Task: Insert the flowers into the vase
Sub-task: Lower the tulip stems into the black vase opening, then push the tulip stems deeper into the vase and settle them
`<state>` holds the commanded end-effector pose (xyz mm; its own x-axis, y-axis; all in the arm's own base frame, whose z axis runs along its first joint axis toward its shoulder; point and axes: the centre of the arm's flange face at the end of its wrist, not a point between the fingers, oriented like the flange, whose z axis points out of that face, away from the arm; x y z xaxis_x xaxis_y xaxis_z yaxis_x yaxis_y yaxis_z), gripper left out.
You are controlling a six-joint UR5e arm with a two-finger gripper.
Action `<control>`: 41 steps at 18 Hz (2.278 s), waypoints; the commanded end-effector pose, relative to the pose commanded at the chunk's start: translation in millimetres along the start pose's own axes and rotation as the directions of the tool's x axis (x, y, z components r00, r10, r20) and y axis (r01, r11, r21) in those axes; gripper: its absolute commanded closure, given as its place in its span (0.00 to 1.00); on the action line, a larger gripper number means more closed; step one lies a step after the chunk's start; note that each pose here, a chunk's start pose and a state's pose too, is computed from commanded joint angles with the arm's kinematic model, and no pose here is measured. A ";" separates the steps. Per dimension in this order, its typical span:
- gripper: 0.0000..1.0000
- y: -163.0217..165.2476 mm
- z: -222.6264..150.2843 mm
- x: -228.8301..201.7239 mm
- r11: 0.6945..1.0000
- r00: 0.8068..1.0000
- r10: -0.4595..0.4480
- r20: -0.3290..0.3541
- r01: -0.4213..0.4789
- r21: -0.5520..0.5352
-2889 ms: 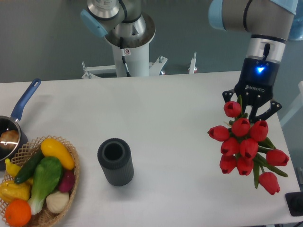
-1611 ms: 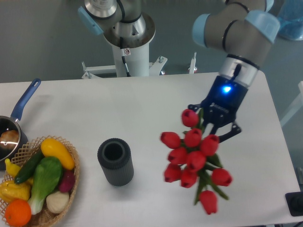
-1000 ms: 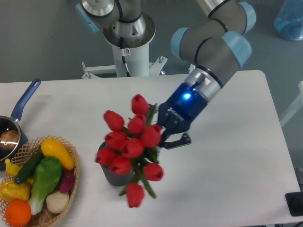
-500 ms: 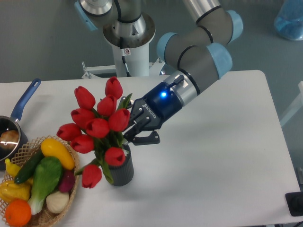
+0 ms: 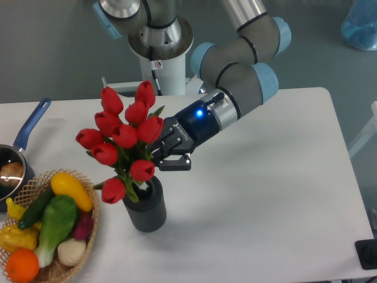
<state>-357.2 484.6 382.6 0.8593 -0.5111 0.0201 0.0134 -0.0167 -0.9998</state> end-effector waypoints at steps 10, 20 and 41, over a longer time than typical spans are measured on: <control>0.78 10.2 -1.8 4.4 0.997 1.000 0.028 -0.009 -0.027 0.066; 0.78 28.1 -4.2 -3.5 0.997 0.999 0.039 -0.002 -0.039 0.065; 0.78 68.8 -6.4 -3.3 0.998 1.000 0.020 0.007 -0.020 0.058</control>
<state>-362.4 479.6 313.8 0.8629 -0.5054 -0.0001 0.0254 0.0436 -0.9987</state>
